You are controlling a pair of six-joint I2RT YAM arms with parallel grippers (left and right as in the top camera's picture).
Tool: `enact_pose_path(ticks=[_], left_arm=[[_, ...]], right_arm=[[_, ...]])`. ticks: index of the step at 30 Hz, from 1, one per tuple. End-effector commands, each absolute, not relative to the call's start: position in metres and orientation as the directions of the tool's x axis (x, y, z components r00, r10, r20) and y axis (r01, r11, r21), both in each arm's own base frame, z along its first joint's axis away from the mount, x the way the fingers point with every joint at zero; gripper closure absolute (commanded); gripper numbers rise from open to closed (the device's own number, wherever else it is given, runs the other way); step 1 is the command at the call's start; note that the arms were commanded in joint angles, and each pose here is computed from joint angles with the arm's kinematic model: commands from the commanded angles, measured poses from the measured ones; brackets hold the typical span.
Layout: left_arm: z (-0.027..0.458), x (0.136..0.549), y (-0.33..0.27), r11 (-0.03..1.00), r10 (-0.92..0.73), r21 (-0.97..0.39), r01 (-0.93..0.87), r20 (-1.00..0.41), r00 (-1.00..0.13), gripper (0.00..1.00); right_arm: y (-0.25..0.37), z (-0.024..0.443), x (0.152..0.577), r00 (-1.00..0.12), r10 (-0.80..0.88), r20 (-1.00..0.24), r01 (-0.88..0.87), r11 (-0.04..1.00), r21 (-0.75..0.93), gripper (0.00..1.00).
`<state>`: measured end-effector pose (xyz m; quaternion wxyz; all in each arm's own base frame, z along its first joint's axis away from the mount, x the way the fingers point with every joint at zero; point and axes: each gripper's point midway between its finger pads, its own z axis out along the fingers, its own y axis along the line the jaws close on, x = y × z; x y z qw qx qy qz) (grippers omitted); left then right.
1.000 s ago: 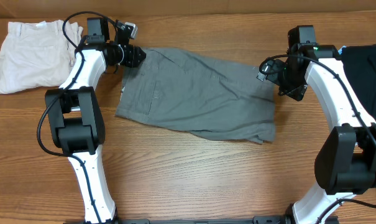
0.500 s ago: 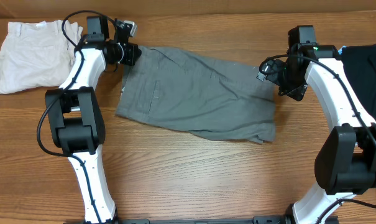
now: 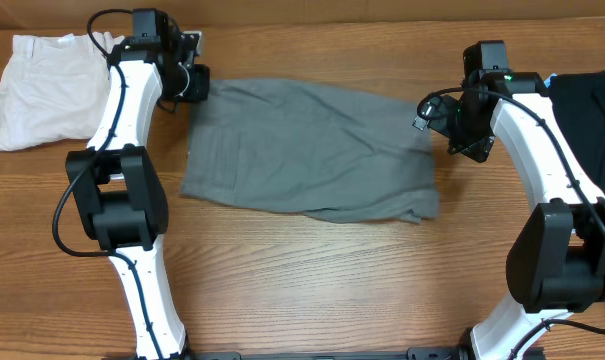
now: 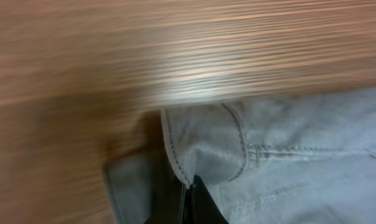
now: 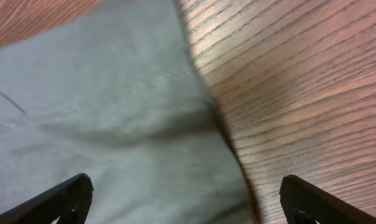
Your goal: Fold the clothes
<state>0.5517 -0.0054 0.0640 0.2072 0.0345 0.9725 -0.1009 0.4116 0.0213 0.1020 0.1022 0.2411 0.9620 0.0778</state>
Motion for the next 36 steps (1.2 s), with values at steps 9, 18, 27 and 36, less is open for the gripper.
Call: enact_pose_path(ticks=[9,18,27,36], left_arm=[[0.074,0.544,0.073,0.989,-0.137,-0.002,-0.148,-0.395,-0.908,0.96],[0.075,0.517,0.107,0.945,-0.2,0.184,-0.27,-0.33,-0.923,0.96],[0.075,0.507,0.119,0.915,-0.246,0.235,-0.327,-0.317,-0.916,0.96],[0.073,0.486,0.115,0.914,-0.257,0.258,-0.315,-0.234,-0.938,0.96]], right_arm=[[0.058,0.107,0.41,-0.891,0.445,-0.089,0.395,0.857,0.331,0.05],[0.096,0.088,0.416,-0.928,0.36,-0.1,0.311,0.893,0.324,0.13],[0.102,0.086,0.418,-0.932,0.352,-0.088,0.301,0.886,0.353,0.17],[0.128,0.069,0.423,-0.95,0.299,-0.087,0.248,0.897,0.367,0.47]])
